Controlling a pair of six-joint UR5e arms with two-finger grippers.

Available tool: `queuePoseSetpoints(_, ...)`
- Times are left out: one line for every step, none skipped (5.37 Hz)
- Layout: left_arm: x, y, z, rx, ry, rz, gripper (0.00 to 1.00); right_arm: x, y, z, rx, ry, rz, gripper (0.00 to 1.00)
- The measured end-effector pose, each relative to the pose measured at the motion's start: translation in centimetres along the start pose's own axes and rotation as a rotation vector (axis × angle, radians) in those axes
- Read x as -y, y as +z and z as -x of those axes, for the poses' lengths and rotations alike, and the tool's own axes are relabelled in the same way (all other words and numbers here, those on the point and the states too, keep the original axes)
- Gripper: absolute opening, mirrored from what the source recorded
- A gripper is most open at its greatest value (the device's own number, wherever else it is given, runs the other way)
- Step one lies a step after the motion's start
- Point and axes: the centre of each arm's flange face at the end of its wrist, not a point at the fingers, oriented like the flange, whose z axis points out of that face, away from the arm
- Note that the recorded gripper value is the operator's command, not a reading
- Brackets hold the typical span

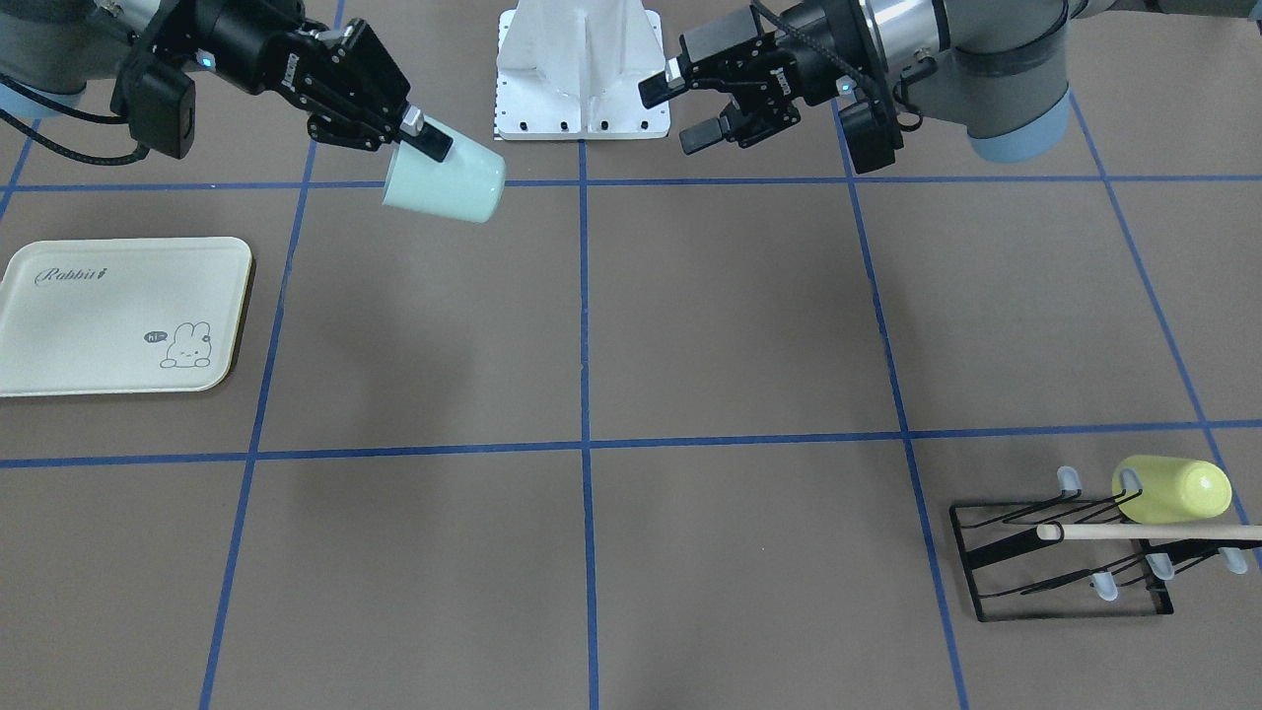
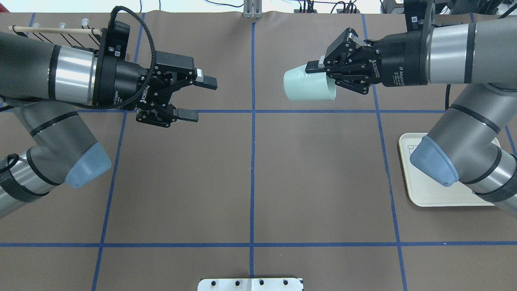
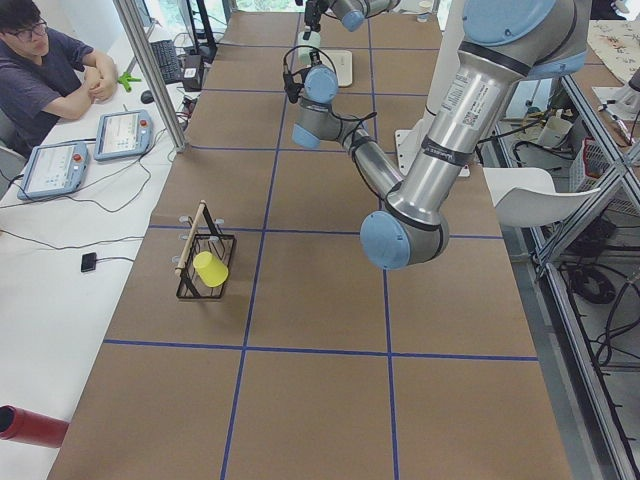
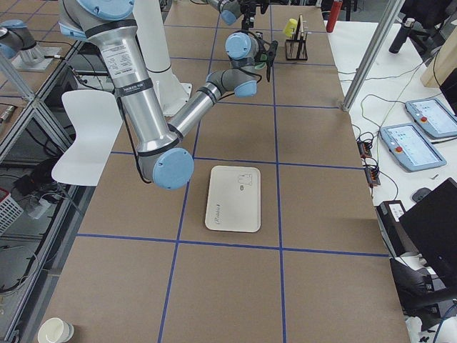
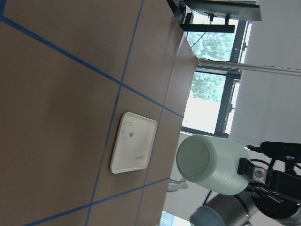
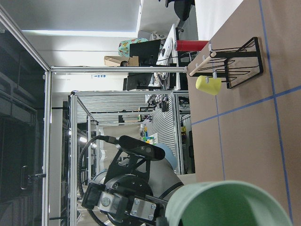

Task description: Left arm grabs green cup and hands to right arm on tray

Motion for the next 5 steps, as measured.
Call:
queuePoseSetpoints(2.2, -0.2, 0.6, 0.122, 0.055, -0.052, 1.0, 1.3, 0.9, -1.2, -0.129, -0.038, -0.032, 0.0)
queuePoseSetpoints(4.3, -0.7, 1.3, 0.231, 0.114, -0.093, 1.0, 2.4, 1.4, -2.2, -0.238, -0.077, -0.054, 0.0)
queuePoseSetpoints(5.8, -1.8, 2.9, 0.335, 0.171, -0.114, 1.0, 3.4, 1.2, -3.3, -0.329, -0.109, -0.074, 0.0)
queuePoseSetpoints(7.2, -3.7, 5.5, 0.44, 0.236, -0.122, 1.0, 4.1, 0.1, -5.2, -0.415, -0.155, -0.093, 0.0)
queuePoseSetpoints(9.1, -6.4, 8.5, 0.553, 0.321, -0.117, 1.0, 4.7, -1.0, -7.6, -0.499, -0.219, -0.095, 0.0)
